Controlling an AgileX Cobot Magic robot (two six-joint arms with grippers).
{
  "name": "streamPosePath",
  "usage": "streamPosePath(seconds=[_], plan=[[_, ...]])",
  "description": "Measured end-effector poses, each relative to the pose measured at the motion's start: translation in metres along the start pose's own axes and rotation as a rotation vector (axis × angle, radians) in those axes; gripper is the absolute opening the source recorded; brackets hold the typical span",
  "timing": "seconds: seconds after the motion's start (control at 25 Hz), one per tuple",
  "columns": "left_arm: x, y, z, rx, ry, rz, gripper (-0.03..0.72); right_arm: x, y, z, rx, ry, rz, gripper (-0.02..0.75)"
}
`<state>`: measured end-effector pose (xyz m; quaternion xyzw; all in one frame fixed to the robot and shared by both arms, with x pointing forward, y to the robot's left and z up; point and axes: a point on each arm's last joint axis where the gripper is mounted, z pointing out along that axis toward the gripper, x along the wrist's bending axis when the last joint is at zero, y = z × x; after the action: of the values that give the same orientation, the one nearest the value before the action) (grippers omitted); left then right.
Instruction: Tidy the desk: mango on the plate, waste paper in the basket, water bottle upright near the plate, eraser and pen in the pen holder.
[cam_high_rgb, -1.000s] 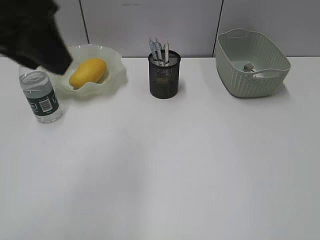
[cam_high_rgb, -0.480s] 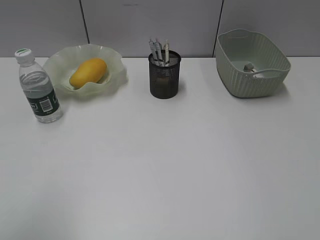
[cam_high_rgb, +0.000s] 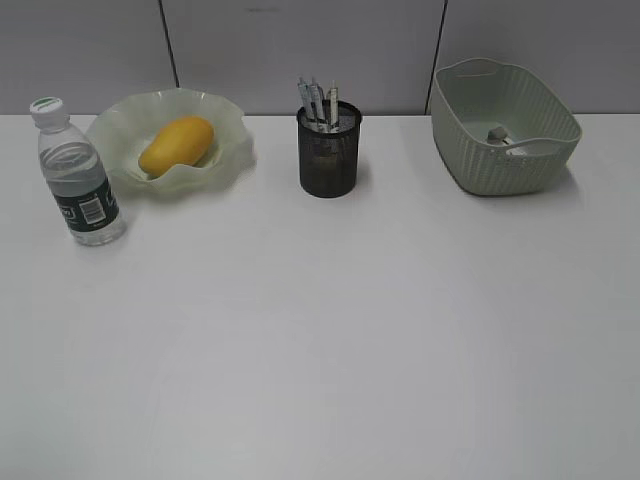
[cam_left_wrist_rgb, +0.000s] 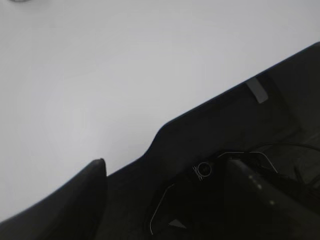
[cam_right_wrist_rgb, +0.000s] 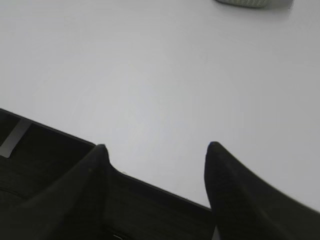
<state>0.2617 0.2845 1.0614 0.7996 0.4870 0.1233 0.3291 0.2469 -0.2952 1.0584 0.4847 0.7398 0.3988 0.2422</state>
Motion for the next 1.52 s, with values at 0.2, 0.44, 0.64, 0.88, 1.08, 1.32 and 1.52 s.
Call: streamPosePath(seconds=[0.2,0.44,0.64,0.88,1.08,1.32,1.52], plan=[[-0.002,0.006,0.004,-0.079,-0.02,0.002,0.557,0.0,0.0,0.0,0.0,0.002,-0.003,0.477],[-0.001,0.004,0.013,-0.091,-0.017,0.046,0.557,0.0,0.0,0.0,0.0,0.001,-0.008,0.477],[-0.004,0.004,0.013,-0.089,-0.051,0.106,0.557,0.0,-0.001,0.005,-0.013,0.003,-0.009,0.477],[-0.007,0.004,0.013,-0.09,-0.083,0.139,0.557,0.0,-0.001,0.007,-0.017,0.003,-0.009,0.477],[-0.007,0.004,0.013,-0.09,-0.083,0.14,0.557,0.0,-0.001,0.007,-0.019,0.003,-0.009,0.477],[-0.007,0.004,0.013,-0.09,-0.083,0.14,0.557,0.0,-0.001,0.007,-0.02,0.003,-0.009,0.477],[-0.006,0.004,0.013,-0.093,-0.059,0.115,0.557,0.0,-0.001,0.007,-0.022,0.003,-0.009,0.477]])
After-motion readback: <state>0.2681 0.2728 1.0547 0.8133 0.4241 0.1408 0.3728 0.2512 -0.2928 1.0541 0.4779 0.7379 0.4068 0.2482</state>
